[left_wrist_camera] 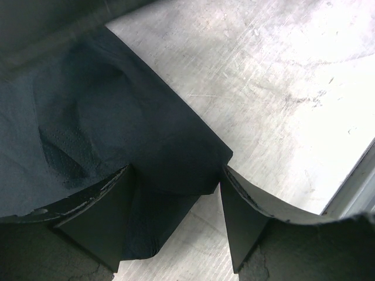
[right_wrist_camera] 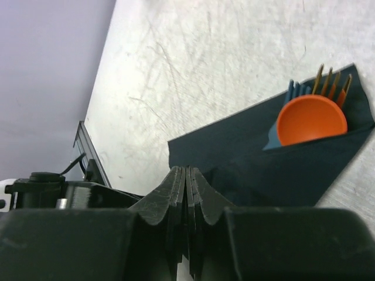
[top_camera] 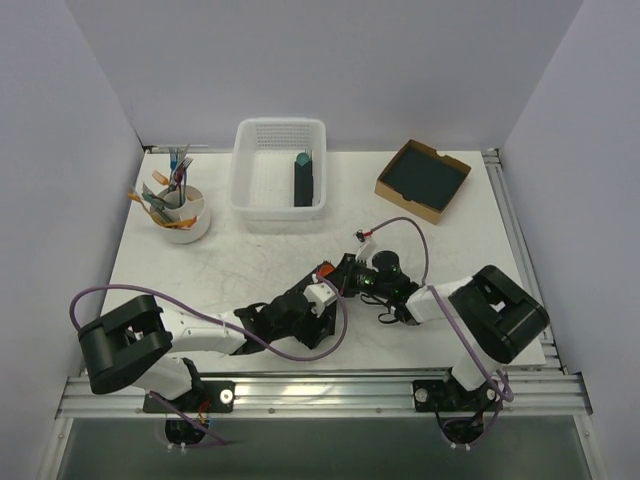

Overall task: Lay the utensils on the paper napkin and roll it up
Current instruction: Roll the napkin at the center of the board.

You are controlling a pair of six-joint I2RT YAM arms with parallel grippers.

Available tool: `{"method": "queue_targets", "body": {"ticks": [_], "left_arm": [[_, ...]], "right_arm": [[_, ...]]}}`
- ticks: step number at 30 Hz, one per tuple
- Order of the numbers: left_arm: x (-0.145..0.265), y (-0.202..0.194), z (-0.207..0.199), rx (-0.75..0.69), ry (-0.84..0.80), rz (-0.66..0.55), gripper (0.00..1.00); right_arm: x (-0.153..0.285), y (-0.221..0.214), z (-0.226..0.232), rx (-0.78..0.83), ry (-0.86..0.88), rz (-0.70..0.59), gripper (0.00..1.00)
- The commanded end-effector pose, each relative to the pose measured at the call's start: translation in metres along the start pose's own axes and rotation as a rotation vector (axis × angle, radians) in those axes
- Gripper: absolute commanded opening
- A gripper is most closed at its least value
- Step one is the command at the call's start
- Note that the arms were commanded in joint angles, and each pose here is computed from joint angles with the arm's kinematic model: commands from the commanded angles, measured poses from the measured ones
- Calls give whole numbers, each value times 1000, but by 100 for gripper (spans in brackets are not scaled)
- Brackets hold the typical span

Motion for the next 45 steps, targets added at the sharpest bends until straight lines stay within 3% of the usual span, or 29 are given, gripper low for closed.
{"method": "queue_targets", "body": {"ticks": [1,18,45], "left_arm": [[4,4,-5,-16,-37,-22,68],[4,5,-7,-24,-49,-20,67],[3,4,-7,-27,-54,-15,67]], "right_arm": [[10,16,7,63,-11,-56,5],[20,0,-19,58,-108,-12,5],[1,-18,-30,27,-46,21,4]]}}
Point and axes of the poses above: each gripper's point midway between its finger pads, its own x axis back along the fingers, its own z axis along the line the jaws close on, y = z × x, the point moved 5 cm from there along x, back along the fingers, and after that the axes turned 5 degrees about x, right-handed, at the moved point
